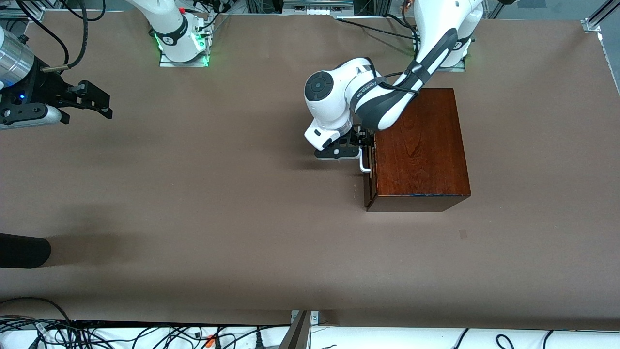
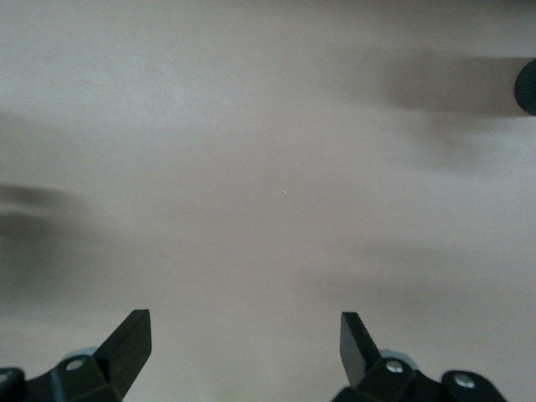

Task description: Open drawer, take yellow block, close drawer

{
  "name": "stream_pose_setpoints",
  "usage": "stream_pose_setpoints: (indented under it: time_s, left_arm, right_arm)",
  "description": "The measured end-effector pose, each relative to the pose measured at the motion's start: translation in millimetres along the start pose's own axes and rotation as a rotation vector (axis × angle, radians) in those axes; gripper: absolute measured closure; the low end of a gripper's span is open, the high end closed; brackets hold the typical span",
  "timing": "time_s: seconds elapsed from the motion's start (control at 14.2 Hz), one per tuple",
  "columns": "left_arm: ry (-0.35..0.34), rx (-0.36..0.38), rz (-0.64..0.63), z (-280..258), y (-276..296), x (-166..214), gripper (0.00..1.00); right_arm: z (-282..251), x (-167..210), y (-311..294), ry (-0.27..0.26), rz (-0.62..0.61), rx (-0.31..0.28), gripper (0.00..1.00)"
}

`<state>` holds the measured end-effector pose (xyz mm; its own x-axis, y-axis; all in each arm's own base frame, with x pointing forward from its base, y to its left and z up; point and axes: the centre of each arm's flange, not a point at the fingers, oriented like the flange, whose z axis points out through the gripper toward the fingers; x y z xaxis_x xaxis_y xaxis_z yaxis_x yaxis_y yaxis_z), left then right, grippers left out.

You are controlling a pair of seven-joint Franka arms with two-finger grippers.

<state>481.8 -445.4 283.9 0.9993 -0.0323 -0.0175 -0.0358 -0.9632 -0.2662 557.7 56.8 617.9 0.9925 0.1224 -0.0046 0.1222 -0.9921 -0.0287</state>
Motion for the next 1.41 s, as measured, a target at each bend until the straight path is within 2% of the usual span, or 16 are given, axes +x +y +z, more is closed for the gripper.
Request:
stream_pose_setpoints:
  time_s: [0.56, 0.85, 1.41]
  left_arm:
    - [0.012, -0.008, 0.008, -5, 12, -9, 0.0]
    - [0.037, -0.036, 0.001, -18, 35, -21, 0.0]
    - [0.035, -0.041, -0.022, -19, 43, -23, 0.0]
  right_arm:
    - [0, 0, 0, 0.0, 0.0, 0.0, 0.0]
    - [0, 0, 0, 0.0, 0.0, 0.0, 0.0]
    - [0, 0, 0, 0.0, 0.0, 0.0, 0.0]
